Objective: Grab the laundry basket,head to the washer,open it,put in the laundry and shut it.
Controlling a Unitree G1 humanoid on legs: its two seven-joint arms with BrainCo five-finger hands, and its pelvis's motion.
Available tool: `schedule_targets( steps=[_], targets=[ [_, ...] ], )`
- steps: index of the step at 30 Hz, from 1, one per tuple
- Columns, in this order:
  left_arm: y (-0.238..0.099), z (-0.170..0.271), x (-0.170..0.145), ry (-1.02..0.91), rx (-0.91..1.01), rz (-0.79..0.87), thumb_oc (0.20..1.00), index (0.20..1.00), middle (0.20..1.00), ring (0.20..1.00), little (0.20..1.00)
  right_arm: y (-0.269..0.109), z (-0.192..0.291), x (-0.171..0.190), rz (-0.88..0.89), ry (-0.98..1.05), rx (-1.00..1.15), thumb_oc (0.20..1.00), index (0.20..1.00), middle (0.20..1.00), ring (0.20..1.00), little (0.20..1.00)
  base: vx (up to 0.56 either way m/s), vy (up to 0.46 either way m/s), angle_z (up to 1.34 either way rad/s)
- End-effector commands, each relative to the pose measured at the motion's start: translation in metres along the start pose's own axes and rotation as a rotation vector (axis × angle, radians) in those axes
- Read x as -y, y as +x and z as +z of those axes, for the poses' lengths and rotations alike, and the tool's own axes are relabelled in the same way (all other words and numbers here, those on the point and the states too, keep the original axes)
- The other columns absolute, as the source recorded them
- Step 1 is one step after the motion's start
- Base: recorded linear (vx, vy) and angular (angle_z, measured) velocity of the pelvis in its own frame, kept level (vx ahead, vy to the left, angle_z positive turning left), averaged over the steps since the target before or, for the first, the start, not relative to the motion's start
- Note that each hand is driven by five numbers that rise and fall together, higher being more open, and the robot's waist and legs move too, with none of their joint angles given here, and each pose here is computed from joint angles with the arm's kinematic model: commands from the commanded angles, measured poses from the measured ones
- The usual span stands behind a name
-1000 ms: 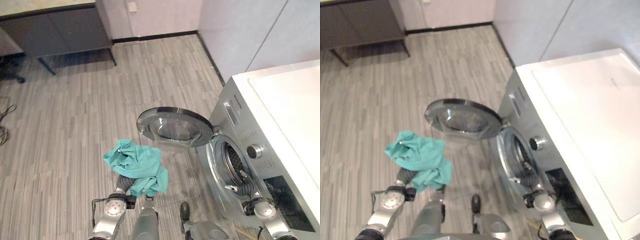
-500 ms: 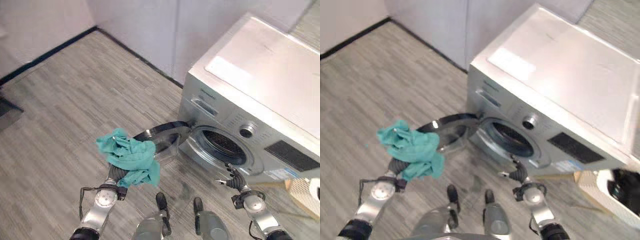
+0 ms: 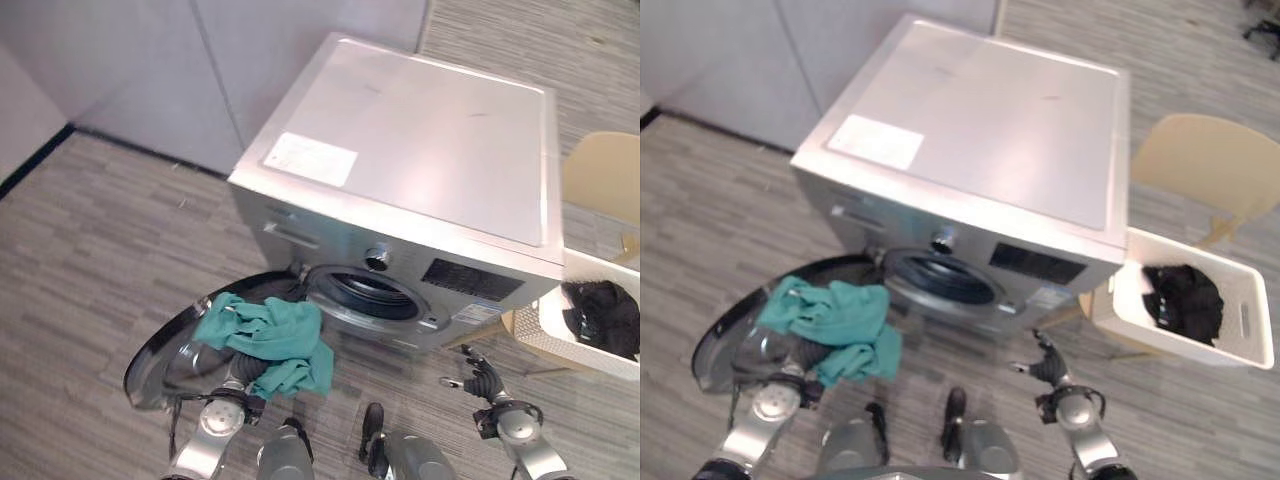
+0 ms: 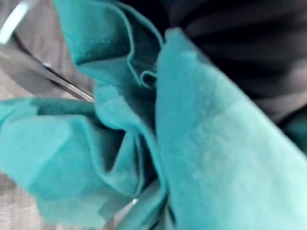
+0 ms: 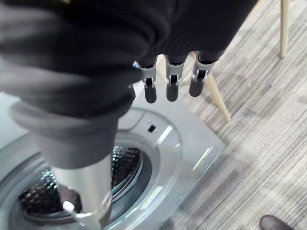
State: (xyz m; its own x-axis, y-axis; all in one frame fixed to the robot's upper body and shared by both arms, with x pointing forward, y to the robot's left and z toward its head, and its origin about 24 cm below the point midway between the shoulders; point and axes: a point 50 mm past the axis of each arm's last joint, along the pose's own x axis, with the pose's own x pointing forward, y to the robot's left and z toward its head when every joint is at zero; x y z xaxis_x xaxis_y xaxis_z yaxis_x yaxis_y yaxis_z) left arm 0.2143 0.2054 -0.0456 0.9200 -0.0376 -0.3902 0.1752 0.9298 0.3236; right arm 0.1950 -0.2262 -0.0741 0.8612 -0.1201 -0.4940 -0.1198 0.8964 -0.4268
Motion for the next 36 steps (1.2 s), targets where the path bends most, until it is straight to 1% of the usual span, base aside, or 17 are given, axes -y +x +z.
schedule_targets(
  steps=[1, 8, 10, 11, 14, 20, 22, 26, 31, 32, 35, 36],
  targets=[
    [0.009, 0.028, -0.006, 0.044, 0.134, 0.031, 0.200, 0.200, 0.200, 0.200, 0.200, 0.007, 0.017, 0.013, -0.045, 0.007, 0.079, 1.000, 1.000, 1.000, 1.000, 1.000, 0.03, 0.122, -0.82],
    [0.013, 0.034, -0.004, 0.039, 0.152, 0.032, 0.200, 0.200, 0.200, 0.200, 0.200, 0.011, 0.021, 0.013, -0.047, 0.015, 0.084, 1.000, 1.000, 1.000, 1.000, 1.000, -0.05, 0.157, -0.76],
    [0.017, 0.038, -0.011, 0.040, 0.160, 0.060, 0.200, 0.200, 0.200, 0.200, 0.200, 0.016, 0.029, 0.012, -0.056, 0.038, 0.099, 1.000, 1.000, 1.000, 1.000, 1.000, -0.25, 0.217, -0.55],
    [0.021, 0.045, -0.017, 0.040, 0.179, 0.087, 0.200, 0.200, 0.200, 0.200, 0.200, 0.020, 0.036, 0.011, -0.063, 0.058, 0.112, 1.000, 1.000, 1.000, 1.000, 1.000, -0.21, 0.118, -0.57],
    [0.027, 0.054, -0.022, 0.035, 0.202, 0.119, 0.200, 0.200, 0.200, 0.200, 0.200, 0.024, 0.045, 0.013, -0.082, 0.077, 0.135, 1.000, 1.000, 1.000, 1.000, 1.000, -0.16, 0.034, -0.44],
    [0.038, 0.084, -0.035, 0.021, 0.292, 0.209, 0.200, 0.200, 0.200, 0.200, 0.200, 0.027, 0.079, 0.021, -0.141, 0.085, 0.262, 1.000, 1.000, 1.000, 1.000, 1.000, -0.10, -0.033, -0.06],
    [0.041, 0.100, -0.040, 0.016, 0.340, 0.242, 0.200, 0.200, 0.200, 0.200, 0.200, 0.028, 0.093, 0.024, -0.162, 0.099, 0.315, 1.000, 1.000, 1.000, 1.000, 1.000, -0.12, -0.047, -0.12],
    [0.050, 0.146, -0.054, 0.017, 0.472, 0.314, 0.200, 0.200, 0.200, 0.200, 0.200, 0.026, 0.112, 0.029, -0.188, 0.123, 0.397, 1.000, 1.000, 1.000, 1.000, 1.000, -0.08, -0.049, -0.22],
    [0.053, 0.228, -0.095, 0.078, 0.664, 0.455, 0.200, 0.200, 0.200, 0.200, 0.200, 0.024, 0.124, 0.027, -0.171, 0.157, 0.465, 1.000, 1.000, 1.000, 1.000, 1.000, -0.03, -0.032, -0.13],
    [0.047, 0.263, -0.119, 0.111, 0.731, 0.539, 0.200, 0.200, 0.200, 0.200, 0.200, 0.023, 0.125, 0.025, -0.156, 0.154, 0.476, 1.000, 1.000, 1.000, 1.000, 1.000, 0.00, -0.061, -0.24],
    [0.024, 0.324, -0.154, 0.215, 0.854, 0.696, 0.200, 0.200, 0.200, 0.200, 0.200, 0.024, 0.129, 0.025, -0.147, 0.157, 0.500, 1.000, 1.000, 1.000, 1.000, 1.000, 0.01, -0.048, -0.22],
    [0.017, 0.337, -0.163, 0.240, 0.874, 0.742, 0.200, 0.200, 0.200, 0.200, 0.200, 0.024, 0.130, 0.026, -0.149, 0.156, 0.511, 1.000, 1.000, 1.000, 1.000, 1.000, 0.01, -0.050, -0.35]
  ],
)
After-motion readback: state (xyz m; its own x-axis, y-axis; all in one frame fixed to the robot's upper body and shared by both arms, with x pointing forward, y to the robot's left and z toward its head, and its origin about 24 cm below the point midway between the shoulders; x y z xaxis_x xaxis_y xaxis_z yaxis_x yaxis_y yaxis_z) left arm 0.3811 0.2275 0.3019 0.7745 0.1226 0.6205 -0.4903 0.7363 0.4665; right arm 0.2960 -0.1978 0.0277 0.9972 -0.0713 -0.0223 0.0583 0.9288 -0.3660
